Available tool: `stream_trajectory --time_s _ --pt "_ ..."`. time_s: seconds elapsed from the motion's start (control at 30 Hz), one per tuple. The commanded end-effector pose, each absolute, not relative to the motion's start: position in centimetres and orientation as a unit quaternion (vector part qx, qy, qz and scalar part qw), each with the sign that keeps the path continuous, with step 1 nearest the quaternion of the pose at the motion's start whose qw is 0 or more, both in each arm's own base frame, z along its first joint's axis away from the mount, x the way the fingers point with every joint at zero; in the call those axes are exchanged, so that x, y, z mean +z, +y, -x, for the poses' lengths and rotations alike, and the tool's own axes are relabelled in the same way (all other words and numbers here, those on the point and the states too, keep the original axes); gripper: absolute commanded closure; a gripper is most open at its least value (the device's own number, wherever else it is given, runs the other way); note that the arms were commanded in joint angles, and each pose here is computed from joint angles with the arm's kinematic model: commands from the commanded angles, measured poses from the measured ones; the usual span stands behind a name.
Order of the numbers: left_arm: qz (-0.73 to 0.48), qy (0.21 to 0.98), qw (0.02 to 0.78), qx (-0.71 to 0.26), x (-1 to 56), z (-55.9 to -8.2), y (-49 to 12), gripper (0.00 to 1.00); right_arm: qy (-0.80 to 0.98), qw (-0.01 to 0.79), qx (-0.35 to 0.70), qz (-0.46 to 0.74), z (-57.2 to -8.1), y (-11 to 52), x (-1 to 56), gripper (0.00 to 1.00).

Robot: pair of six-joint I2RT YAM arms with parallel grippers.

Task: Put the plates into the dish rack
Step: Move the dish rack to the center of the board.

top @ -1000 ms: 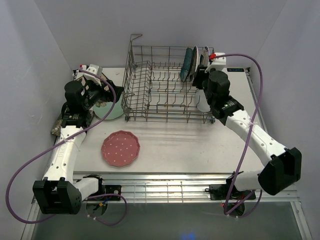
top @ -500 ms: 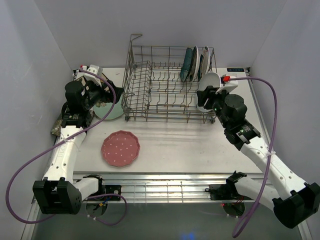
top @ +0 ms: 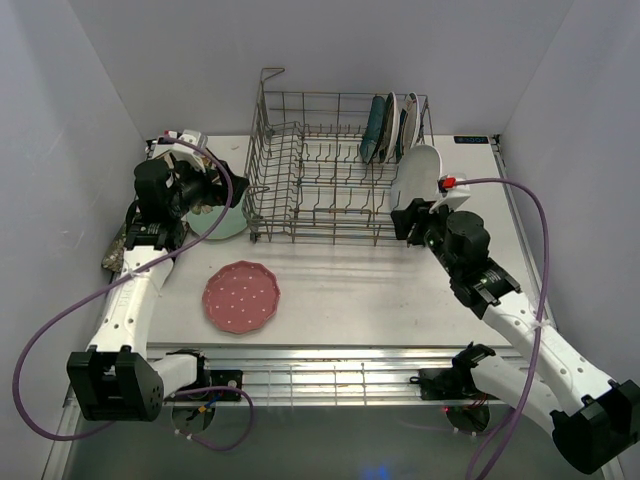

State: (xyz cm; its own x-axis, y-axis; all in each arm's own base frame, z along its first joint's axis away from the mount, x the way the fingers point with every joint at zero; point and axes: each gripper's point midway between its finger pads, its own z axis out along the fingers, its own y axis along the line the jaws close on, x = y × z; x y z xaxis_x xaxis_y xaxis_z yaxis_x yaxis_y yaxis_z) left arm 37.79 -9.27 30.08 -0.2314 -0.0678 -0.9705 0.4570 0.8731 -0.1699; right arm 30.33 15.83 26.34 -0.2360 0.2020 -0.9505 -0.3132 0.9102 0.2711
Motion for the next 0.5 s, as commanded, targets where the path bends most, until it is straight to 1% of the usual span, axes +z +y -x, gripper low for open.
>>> stream_trajectory --time_s 0.0,0.13,0.3,0.47 --pt "-0.127 0.748 0.613 -0.222 31.5 -38.1 -9.4 0.02 0.757 0.606 0.241 0.041 -29.6 16.7 25.6 0.43" --pt "-0.126 0.753 0.605 -0.225 30.9 -38.5 -9.5 0.02 0.763 0.591 0.257 0.05 -29.1 17.4 24.2 0.45" --pt "-0.124 0.756 0.601 -0.229 30.6 -38.9 -9.6 0.02 0.776 0.573 0.258 0.046 -29.2 17.7 22.0 0.5" --pt "-0.119 0.758 0.598 -0.233 30.3 -39.1 -9.6 0.02 0.784 0.561 0.262 0.041 -29.5 18.1 20.7 0.52"
